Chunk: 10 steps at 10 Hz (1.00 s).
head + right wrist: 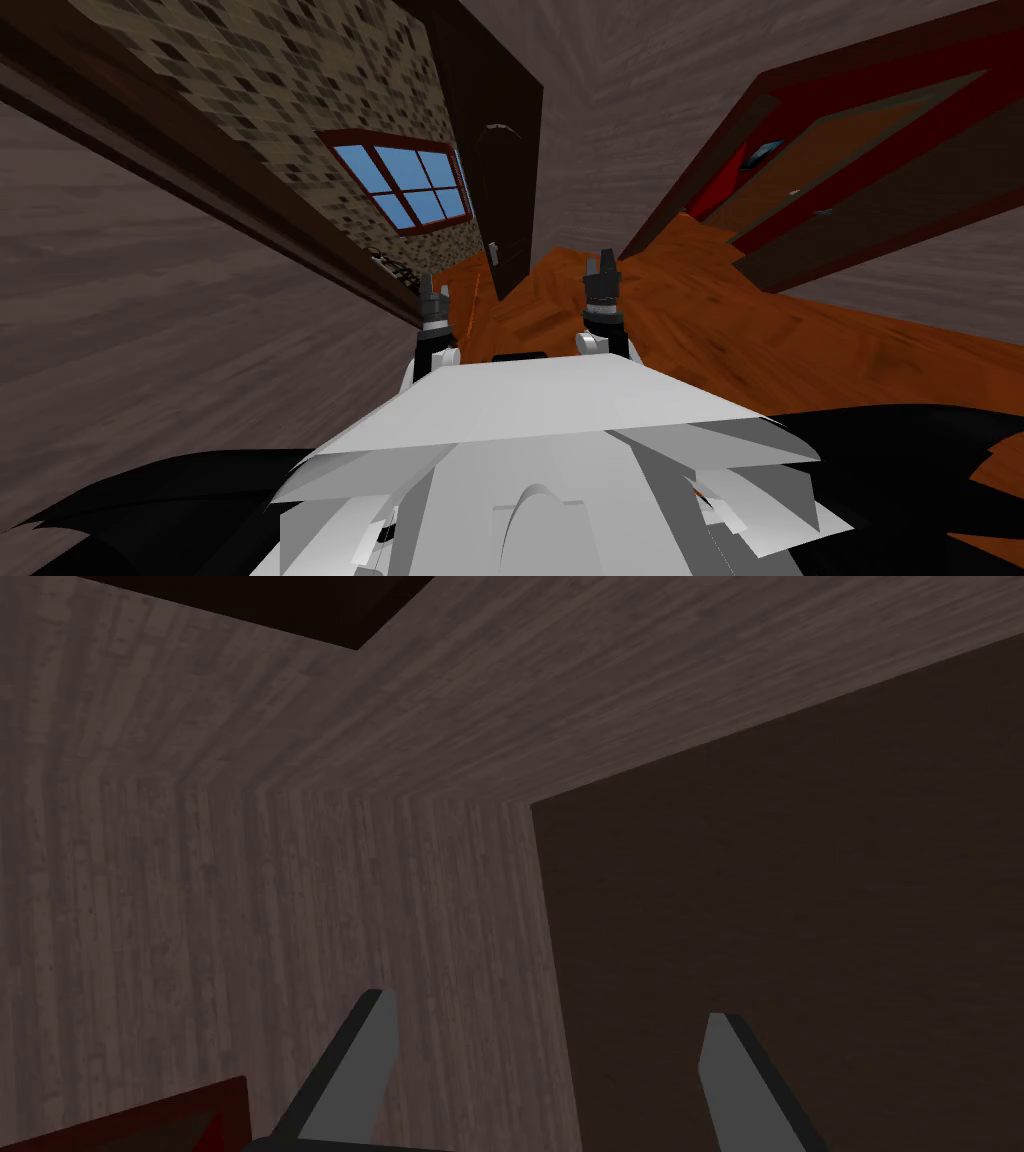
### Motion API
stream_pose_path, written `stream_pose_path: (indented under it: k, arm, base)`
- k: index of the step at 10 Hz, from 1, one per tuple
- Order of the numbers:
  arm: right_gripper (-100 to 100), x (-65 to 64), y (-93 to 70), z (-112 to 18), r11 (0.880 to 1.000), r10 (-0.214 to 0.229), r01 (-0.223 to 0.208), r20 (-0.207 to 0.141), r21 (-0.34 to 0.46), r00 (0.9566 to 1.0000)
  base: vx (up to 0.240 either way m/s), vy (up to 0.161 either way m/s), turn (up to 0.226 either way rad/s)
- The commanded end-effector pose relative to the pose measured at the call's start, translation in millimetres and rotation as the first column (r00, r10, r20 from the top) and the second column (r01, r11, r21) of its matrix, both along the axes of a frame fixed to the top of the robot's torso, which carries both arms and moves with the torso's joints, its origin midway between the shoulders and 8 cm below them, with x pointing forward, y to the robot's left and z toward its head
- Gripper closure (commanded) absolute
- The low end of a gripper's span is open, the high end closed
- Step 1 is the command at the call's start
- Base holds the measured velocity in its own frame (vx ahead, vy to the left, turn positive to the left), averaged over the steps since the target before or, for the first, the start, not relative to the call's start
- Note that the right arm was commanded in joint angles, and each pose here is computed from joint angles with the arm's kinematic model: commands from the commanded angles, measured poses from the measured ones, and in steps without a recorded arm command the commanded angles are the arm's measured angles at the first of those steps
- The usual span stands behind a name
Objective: Push the door open
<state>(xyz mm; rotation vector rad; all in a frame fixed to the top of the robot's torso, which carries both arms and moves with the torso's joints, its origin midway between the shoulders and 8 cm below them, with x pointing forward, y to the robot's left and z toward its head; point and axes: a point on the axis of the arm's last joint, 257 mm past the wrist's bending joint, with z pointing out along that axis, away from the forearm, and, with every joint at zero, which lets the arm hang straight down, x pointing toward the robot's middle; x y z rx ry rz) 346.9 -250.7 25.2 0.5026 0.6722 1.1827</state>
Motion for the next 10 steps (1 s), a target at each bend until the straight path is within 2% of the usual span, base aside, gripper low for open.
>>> stream_pose_path:
  k: [1, 3, 5, 6, 8, 9, 10]
  arm:
    - [-100, 9.6, 12.1, -7.9, 0.999, 0.046, -0.045, -0.016, 0.022, 0.9988]
    - [-100, 16.0, 21.1, -13.5, 0.996, 0.078, -0.077, -0.027, 0.038, 0.9966]
    - [-100, 27.3, 38.7, -23.7, 0.989, 0.138, -0.134, -0.048, 0.066, 0.9893]
    - [-100, 33.1, 48.8, -29.1, 0.983, 0.170, -0.165, -0.058, 0.081, 0.9837]
    - [-100, 39.5, 61.3, -35.6, 0.974, 0.209, -0.202, -0.071, 0.098, 0.9753]
    - [-100, 45.5, 74.3, -42.1, 0.965, 0.248, -0.238, -0.084, 0.115, 0.9652]
    - [-100, 48.4, 81.1, -45.4, 0.959, 0.268, -0.256, -0.090, 0.123, 0.9593]
  base:
    - [0.141, 0.064, -0.062]
    - [0.201, -0.045, -0.043]
    - [0.193, -0.018, -0.052]
    - [0.202, -0.012, -0.059]
    - [0.141, -0.002, -0.042]
    - [0.120, -0.009, -0.083]
    - [0.115, -0.005, -0.044]
